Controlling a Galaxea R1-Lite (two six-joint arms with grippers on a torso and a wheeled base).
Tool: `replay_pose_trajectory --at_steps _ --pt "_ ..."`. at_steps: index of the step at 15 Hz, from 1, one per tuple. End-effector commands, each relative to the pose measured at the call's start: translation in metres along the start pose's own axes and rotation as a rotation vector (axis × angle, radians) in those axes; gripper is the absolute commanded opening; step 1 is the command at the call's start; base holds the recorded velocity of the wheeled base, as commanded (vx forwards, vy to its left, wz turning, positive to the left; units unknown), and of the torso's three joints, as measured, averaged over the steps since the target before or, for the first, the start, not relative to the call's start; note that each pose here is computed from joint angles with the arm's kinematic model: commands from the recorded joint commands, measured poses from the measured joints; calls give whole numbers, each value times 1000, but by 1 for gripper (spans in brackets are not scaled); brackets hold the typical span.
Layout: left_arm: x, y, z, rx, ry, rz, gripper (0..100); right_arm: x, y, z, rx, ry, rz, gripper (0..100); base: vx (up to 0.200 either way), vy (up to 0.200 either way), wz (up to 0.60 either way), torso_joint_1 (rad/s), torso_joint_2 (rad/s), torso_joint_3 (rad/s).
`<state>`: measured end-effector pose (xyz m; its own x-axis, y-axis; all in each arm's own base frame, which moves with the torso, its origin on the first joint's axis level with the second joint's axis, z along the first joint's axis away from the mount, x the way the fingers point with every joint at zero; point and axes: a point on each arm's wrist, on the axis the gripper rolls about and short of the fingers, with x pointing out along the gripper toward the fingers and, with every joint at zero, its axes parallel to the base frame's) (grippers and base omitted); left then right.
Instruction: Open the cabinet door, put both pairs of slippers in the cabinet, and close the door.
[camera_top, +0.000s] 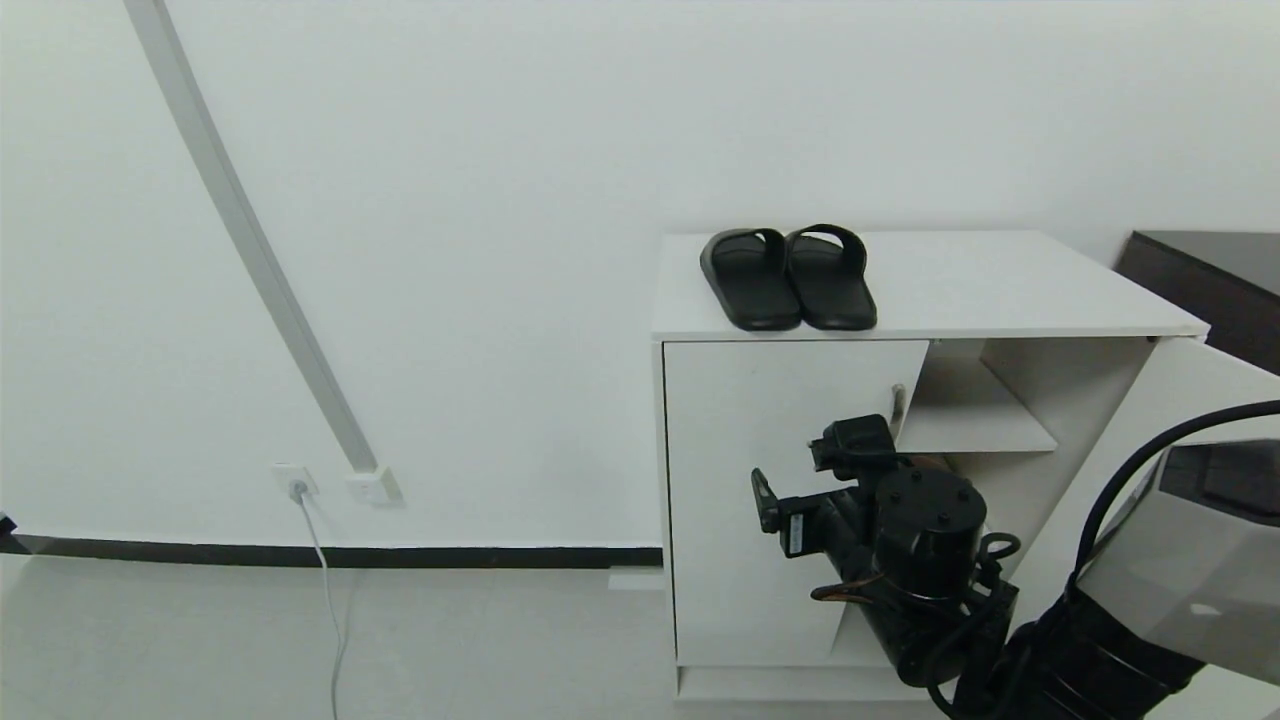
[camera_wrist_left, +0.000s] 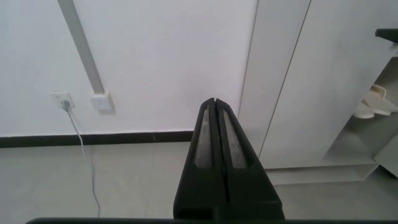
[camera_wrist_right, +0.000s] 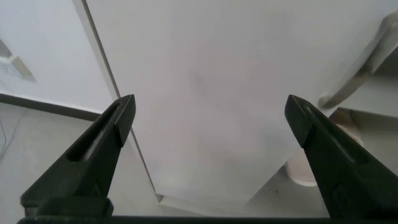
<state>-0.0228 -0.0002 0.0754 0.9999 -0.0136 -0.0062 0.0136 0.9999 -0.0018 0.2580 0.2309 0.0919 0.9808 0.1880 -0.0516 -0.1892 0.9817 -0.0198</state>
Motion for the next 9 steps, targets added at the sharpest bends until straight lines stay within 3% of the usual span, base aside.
replay_pose_trajectory --at_steps 1,9 --pt "0 0 0 0 0 0 0 0 0 0 -1 0 0 100 0 0 0 198 -510 -320" --pt "0 0 0 0 0 -2 0 0 0 -1 -9 2 0 100 0 0 0 220 -545 -323"
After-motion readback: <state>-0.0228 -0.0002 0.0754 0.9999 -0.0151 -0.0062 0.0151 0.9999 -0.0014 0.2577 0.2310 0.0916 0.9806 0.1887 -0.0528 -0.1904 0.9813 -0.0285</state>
